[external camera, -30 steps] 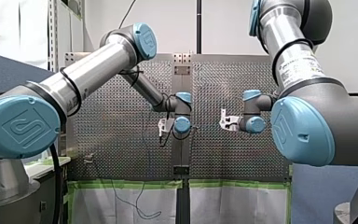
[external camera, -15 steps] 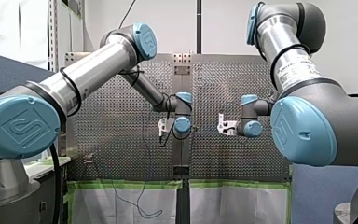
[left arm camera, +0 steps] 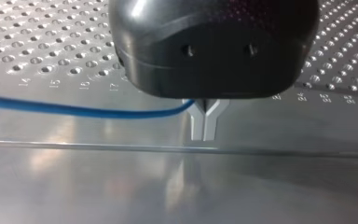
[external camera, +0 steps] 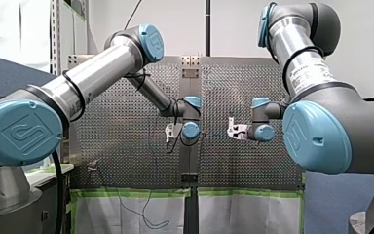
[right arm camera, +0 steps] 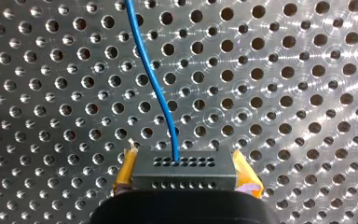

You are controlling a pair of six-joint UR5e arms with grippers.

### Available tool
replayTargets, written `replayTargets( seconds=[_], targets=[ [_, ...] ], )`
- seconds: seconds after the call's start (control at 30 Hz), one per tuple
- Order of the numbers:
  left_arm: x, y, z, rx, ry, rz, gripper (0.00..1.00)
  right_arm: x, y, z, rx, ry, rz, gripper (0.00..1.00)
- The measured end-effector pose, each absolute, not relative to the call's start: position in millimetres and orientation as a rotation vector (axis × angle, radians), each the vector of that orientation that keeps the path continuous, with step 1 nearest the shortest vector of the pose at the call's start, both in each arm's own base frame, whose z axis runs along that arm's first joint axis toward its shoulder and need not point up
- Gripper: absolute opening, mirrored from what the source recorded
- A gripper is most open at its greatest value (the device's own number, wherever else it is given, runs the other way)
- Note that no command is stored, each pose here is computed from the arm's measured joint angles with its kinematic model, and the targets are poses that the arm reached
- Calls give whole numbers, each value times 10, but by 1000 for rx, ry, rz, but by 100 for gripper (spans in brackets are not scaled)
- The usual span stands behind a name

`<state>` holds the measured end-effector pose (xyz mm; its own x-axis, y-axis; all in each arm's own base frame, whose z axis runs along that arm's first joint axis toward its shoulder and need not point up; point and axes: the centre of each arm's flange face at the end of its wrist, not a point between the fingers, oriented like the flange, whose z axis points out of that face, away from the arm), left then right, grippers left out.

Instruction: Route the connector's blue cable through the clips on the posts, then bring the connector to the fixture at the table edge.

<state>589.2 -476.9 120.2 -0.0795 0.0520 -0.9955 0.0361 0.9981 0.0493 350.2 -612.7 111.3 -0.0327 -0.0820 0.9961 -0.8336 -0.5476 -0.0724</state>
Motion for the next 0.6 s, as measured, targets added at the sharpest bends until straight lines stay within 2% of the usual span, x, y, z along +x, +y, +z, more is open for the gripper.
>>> replayTargets(
  seconds=[0.53, 0.6],
  targets=[
    [5884, -4769, 1197, 70, 1655, 15, 0, 3534, -6218, 1218, 1649, -936, 1666, 0],
    [5884, -4769, 1198, 71, 1654, 15, 20, 3537, -6217, 1218, 1649, -936, 1667, 0]
  ],
)
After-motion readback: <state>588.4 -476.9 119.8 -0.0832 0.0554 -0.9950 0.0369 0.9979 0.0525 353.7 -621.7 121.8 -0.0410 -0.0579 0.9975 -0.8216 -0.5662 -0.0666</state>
